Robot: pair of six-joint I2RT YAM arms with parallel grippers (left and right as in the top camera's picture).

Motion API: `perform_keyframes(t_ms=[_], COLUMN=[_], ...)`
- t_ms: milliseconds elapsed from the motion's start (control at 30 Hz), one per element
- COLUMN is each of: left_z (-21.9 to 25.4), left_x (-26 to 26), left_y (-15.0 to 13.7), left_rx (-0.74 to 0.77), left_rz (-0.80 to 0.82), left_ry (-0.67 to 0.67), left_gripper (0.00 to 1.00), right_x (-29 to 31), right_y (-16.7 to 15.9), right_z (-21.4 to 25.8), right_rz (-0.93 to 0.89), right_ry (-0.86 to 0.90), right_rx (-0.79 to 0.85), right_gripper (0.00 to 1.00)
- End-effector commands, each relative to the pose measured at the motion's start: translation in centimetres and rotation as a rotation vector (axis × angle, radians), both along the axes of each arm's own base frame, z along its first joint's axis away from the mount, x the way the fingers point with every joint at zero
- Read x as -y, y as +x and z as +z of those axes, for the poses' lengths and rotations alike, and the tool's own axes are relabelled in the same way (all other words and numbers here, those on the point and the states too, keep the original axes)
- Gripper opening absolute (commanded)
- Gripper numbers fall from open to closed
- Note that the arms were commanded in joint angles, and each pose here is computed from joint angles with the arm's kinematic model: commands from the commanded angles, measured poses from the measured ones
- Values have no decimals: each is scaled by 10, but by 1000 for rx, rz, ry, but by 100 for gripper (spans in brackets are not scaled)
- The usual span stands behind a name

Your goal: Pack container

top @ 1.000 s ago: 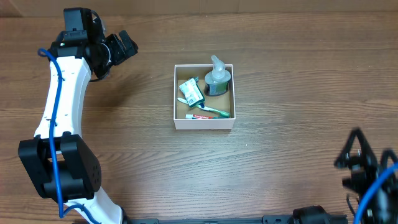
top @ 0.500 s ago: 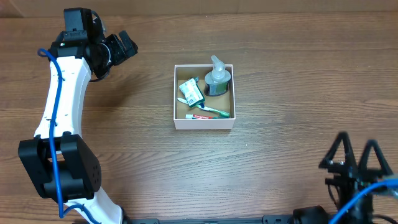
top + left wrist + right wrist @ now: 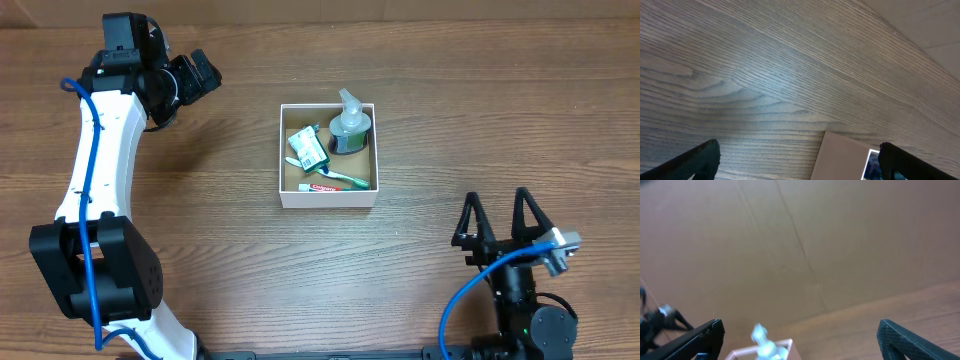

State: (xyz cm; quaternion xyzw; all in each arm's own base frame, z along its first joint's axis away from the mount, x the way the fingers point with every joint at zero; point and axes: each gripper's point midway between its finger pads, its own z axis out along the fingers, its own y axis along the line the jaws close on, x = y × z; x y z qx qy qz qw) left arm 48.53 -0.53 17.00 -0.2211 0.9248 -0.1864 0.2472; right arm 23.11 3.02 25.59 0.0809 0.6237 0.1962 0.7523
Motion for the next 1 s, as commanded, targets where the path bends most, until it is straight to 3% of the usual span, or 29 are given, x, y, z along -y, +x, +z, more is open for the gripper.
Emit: perform_keyframes(t_ms=[0, 567, 967], left_z=[8, 8, 8], left_x=[-2, -2, -2], left_y=[3, 3, 3], left_rx=[25, 25, 25], left_rz=[-12, -12, -12], left_ry=[14, 14, 14], left_gripper=[100, 100, 100], right_x=[-11, 6, 6], right_y=[2, 14, 14], right_z=[-15, -84, -86], right_rz=[34, -29, -29], right_ry=[-143, -216, -210], right_rx=[2, -200, -208], right_gripper=[100, 100, 100])
